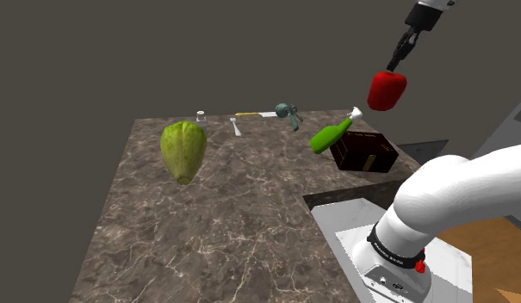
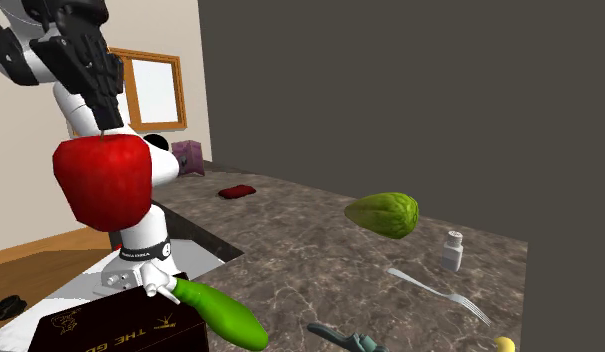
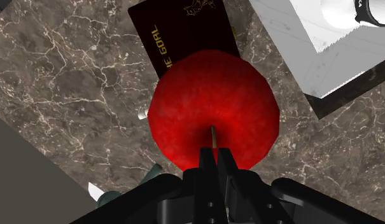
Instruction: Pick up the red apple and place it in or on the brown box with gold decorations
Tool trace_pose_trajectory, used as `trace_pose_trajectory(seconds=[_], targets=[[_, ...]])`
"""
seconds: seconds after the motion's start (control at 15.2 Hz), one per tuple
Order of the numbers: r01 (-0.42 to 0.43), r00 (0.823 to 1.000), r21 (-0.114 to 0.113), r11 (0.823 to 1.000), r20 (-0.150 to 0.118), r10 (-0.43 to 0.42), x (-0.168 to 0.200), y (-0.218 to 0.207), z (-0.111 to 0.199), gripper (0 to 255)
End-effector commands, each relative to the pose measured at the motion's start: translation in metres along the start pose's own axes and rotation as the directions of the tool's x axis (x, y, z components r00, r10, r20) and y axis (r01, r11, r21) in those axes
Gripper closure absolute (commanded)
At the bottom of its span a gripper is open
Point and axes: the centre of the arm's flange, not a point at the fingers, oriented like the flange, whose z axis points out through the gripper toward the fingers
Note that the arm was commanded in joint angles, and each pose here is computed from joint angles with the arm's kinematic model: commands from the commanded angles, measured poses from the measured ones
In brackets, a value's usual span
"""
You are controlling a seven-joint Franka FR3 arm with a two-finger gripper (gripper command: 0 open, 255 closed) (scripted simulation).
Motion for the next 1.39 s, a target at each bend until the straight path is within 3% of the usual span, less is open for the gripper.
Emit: trace_pose_trajectory(seconds=[0.0, 1.32], targets=[[0.001, 1.000, 0.001, 1.000, 0.000, -0.001, -0.028, 0.006, -0.013, 255], [0.001, 1.000, 0.001, 1.000, 0.000, -0.001, -0.045, 0.006, 0.091, 255]])
